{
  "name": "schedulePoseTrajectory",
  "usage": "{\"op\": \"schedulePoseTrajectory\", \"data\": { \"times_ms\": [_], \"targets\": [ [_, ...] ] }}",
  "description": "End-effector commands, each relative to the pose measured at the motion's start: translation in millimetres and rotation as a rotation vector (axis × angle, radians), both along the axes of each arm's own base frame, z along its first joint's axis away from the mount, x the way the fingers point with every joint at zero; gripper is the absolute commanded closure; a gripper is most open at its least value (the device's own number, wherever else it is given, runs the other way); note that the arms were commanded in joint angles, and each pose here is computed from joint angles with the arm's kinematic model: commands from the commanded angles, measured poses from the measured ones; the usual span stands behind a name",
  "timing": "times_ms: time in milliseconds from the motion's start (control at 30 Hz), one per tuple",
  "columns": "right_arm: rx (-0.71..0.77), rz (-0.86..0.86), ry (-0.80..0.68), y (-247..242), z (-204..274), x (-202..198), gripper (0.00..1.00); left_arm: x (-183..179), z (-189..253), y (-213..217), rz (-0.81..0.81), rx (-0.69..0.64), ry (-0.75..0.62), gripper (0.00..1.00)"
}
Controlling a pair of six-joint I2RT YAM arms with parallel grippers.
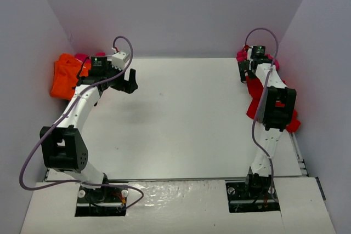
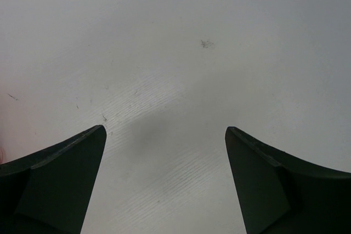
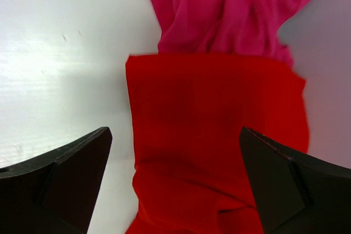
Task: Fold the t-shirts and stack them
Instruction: Grab crumpled tshirt from the corner of the board with the right arm
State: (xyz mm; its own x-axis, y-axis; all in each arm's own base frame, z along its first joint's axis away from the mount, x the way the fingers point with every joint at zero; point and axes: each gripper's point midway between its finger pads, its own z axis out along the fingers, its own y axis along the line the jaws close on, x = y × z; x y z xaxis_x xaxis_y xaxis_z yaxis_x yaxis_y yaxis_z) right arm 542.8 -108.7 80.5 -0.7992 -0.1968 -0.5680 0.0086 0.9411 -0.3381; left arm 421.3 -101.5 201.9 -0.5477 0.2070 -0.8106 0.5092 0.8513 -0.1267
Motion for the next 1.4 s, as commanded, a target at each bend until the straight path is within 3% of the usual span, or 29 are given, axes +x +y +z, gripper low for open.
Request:
{"op": "schedulePoseTrajectory", "data": {
  "times_ms": [0,233,500,600,633,733,767,1067,1167,1367],
  "targets": [
    [-0.082,-0.047,-0.060,-22,40,6,0.00,-8,21,2,-0.027,0.051,-0.081,0.09],
    [-0.109,-0.096,0.008,-45,26,-7,0.03,-15,3,-1,-0.042,0.059,-0.056,0.09],
    [-0.134,-0.115,0.140,-66,16,-87,0.09,-13,-4,-8,-0.063,0.045,-0.043,0.09],
    [-0.130,-0.105,0.163,-69,19,-114,0.19,-13,-3,-10,-0.071,0.049,-0.046,0.09],
    [-0.136,-0.108,0.170,-72,21,-120,0.24,-13,-4,-10,-0.074,0.049,-0.045,0.10],
    [-0.158,-0.096,0.158,-74,35,-129,0.92,-13,-2,-14,-0.082,0.052,-0.051,0.10],
    [-0.164,-0.098,0.149,-75,40,-129,1.00,-14,-1,-15,-0.084,0.052,-0.051,0.10],
    [-0.106,-0.045,-0.170,-55,151,-107,1.00,-14,0,-15,-0.083,0.091,-0.066,0.10],
    [-0.034,0.004,-0.337,-33,207,-104,1.00,-15,1,-16,-0.081,0.087,-0.070,0.10],
    [0.090,0.310,-0.491,59,269,-109,1.00,-15,6,-15,-0.076,0.086,-0.087,0.10]
  ]
}}
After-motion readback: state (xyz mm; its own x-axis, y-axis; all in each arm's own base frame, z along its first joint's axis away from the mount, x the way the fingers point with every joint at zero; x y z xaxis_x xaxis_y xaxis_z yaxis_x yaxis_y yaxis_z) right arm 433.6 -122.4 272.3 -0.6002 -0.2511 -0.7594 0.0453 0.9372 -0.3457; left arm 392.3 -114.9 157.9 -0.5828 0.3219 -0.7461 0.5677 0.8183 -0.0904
